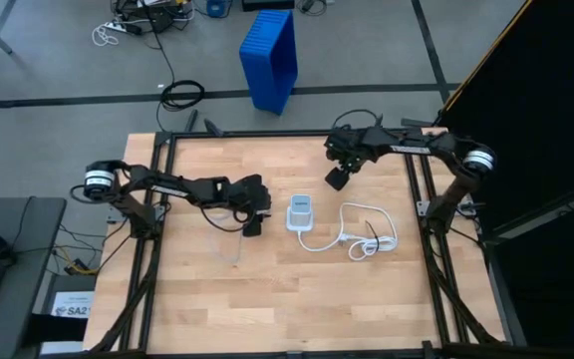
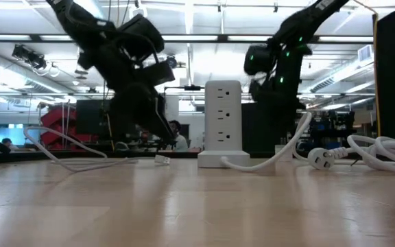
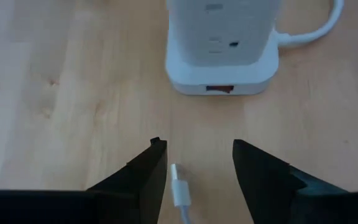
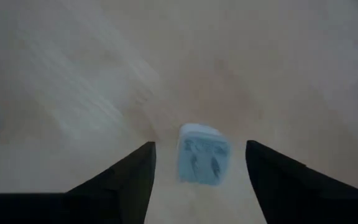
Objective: Plug in charger
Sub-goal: Remove the white charger cable from the white charger adapter, then return to Home Position
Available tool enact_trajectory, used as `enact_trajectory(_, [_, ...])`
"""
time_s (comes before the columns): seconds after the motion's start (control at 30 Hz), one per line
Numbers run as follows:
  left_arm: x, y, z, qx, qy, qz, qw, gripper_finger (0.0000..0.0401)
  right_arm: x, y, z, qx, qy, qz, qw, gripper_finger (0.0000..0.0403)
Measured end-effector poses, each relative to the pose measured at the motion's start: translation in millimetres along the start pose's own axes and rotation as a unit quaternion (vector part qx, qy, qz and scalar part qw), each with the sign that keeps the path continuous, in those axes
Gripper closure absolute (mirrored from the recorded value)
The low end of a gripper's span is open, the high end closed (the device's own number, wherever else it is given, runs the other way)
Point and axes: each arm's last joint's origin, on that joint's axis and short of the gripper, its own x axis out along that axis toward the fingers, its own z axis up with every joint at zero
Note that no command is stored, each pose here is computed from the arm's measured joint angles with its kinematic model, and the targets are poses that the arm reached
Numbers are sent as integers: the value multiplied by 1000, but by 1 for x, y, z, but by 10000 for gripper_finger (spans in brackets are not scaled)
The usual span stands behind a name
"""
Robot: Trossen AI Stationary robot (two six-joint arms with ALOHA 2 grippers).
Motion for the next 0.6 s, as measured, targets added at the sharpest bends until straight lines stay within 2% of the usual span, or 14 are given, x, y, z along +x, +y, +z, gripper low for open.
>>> enact_trajectory(0.1, [-29, 0, 19, -48, 16, 4, 999, 234, -30, 2, -7, 1, -38, 12, 999, 189])
enact_trajectory(0.2, [-66, -6, 32, -36, -36, 19, 999, 240, -65, 8, -16, -31, -103, 24, 994, 204])
enact_trajectory(0.27, [-92, -6, 36, -25, -76, 43, 996, 247, -91, 10, -23, -56, -166, 32, 984, 218])
enact_trajectory(0.33, [-122, -4, 38, -28, -122, 64, 990, 255, -114, 12, -35, -82, -240, 49, 966, 233])
enact_trajectory(0.43, [-162, -1, 32, -41, -210, 76, 974, 275, -138, 10, -60, -115, -354, 88, 924, 260])
enact_trajectory(0.53, [-183, -1, 10, -50, -267, 84, 959, 312, -142, 4, -93, -145, -411, 141, 889, 301])
enact_trajectory(0.6, [-193, -1, -10, -49, -284, 106, 952, 348, -134, -1, -114, -143, -424, 148, 882, 339])
